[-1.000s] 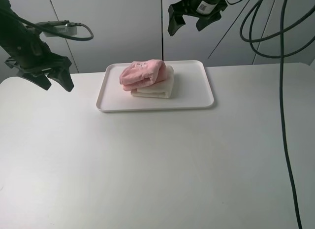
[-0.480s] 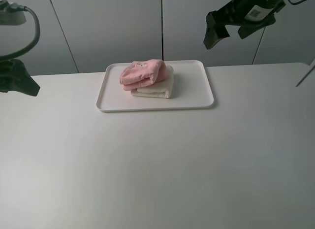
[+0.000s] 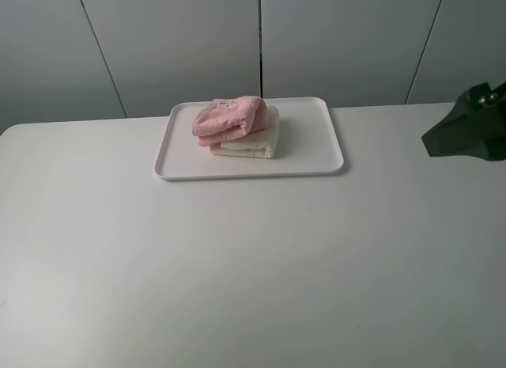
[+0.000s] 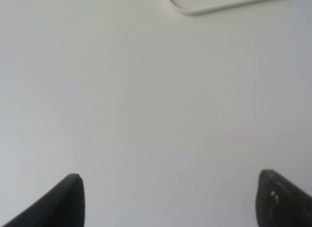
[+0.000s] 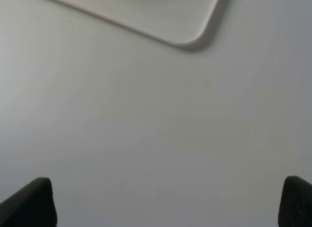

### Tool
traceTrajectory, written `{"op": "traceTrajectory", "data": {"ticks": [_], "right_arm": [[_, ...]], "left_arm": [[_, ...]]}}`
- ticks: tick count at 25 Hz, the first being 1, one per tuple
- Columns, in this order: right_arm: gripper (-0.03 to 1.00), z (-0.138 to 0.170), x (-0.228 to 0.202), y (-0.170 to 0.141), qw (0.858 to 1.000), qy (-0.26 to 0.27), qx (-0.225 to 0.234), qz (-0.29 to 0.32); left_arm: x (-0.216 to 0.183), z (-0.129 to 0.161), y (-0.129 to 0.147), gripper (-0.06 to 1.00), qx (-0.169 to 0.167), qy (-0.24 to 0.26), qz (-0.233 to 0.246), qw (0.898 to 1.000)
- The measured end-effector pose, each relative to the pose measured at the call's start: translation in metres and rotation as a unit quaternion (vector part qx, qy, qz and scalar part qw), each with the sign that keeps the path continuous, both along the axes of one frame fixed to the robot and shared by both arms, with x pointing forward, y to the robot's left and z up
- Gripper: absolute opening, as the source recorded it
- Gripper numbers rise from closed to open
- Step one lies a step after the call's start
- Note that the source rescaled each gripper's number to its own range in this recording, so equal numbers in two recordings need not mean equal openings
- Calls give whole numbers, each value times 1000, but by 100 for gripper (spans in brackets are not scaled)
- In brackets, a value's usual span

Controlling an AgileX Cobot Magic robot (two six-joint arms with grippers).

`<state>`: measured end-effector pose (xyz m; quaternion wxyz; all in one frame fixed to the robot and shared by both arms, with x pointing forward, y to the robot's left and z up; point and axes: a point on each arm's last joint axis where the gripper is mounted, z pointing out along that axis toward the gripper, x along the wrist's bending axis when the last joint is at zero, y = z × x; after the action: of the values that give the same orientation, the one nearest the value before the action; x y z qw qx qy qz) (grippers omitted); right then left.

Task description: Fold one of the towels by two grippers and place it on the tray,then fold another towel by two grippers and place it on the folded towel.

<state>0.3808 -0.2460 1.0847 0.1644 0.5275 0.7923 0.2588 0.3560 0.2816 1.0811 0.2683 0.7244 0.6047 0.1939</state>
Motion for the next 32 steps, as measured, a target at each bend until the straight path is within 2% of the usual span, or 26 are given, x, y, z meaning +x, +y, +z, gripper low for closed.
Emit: {"op": "traceTrajectory", "data": {"ticks": [9, 14, 24, 32], "right_arm": [[100, 0, -88, -29, 994, -101, 32, -1], [100, -10, -118, -39, 993, -116, 35, 1], [100, -12, -135, -45, 989, -140, 39, 1], [100, -33, -126, -42, 992, -122, 37, 5]], "left_arm": [[-60, -11, 7, 95, 11, -29, -2, 1000], [-82, -19, 9, 96, 8, -61, -2, 998], [-112, -20, 9, 96, -20, -135, -4, 991], [-130, -21, 10, 96, -25, -188, -5, 982]]}}
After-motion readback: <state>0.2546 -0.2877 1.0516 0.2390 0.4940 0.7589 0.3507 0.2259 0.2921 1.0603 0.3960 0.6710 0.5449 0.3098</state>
